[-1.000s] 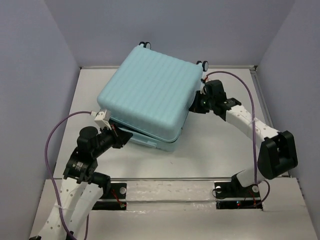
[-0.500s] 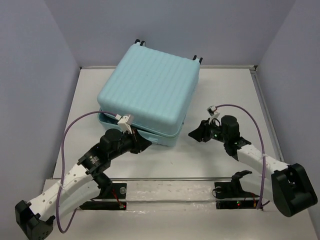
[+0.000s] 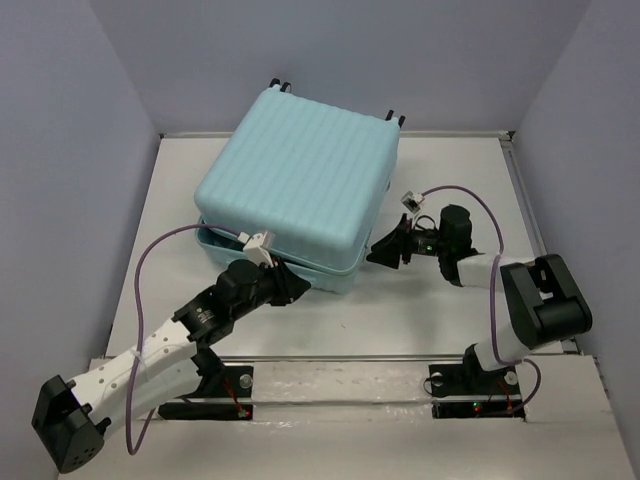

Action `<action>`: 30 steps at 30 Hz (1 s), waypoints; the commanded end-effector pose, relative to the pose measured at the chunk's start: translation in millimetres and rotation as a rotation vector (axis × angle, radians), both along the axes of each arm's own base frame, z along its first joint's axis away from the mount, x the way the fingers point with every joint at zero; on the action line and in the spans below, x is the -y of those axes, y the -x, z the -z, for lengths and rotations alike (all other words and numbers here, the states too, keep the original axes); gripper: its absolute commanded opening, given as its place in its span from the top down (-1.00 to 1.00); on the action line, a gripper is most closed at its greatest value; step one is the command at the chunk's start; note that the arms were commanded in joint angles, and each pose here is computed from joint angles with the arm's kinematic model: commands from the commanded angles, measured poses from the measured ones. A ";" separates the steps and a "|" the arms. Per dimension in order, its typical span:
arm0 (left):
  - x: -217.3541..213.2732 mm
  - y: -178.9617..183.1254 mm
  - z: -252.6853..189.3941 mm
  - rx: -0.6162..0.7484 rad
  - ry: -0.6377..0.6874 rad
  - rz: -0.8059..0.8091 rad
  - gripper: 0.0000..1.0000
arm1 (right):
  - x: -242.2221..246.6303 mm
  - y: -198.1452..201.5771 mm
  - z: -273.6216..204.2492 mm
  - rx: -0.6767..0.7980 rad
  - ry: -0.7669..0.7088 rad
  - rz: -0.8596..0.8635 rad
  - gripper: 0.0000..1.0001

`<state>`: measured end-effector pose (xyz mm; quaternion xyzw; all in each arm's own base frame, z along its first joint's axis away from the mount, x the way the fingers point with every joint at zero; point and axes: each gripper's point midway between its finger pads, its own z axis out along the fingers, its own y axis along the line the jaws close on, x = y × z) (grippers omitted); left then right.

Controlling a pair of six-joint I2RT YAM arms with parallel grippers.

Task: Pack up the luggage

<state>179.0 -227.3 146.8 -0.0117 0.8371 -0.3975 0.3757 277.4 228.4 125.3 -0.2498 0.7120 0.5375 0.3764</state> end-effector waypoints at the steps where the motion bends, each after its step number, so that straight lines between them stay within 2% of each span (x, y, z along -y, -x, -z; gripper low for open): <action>1: 0.7 -12.0 -5.8 0.041 0.016 -0.059 0.42 | -7.6 -2.3 -38.6 0.200 -0.064 -0.136 -0.31; 8: 1.2 -16.1 0.8 0.031 -0.010 -0.073 0.05 | -10.6 -10.8 -35.5 0.194 -0.065 -0.157 -0.33; 11: 2.6 -17.7 -2.1 0.036 0.000 -0.074 0.05 | -11.4 -5.2 -26.9 0.141 -0.084 -0.179 -0.27; 16: 5.3 -21.7 -8.6 0.056 0.009 -0.076 0.05 | -11.8 1.3 -27.6 0.154 -0.121 -0.193 -0.10; 24: 6.3 -24.8 -1.9 0.051 0.002 -0.087 0.05 | -23.2 5.7 -30.8 0.137 -0.170 -0.240 -0.06; 30: 5.1 -25.7 -5.5 0.060 0.013 -0.096 0.05 | -32.2 16.0 -34.9 0.137 -0.200 -0.276 0.39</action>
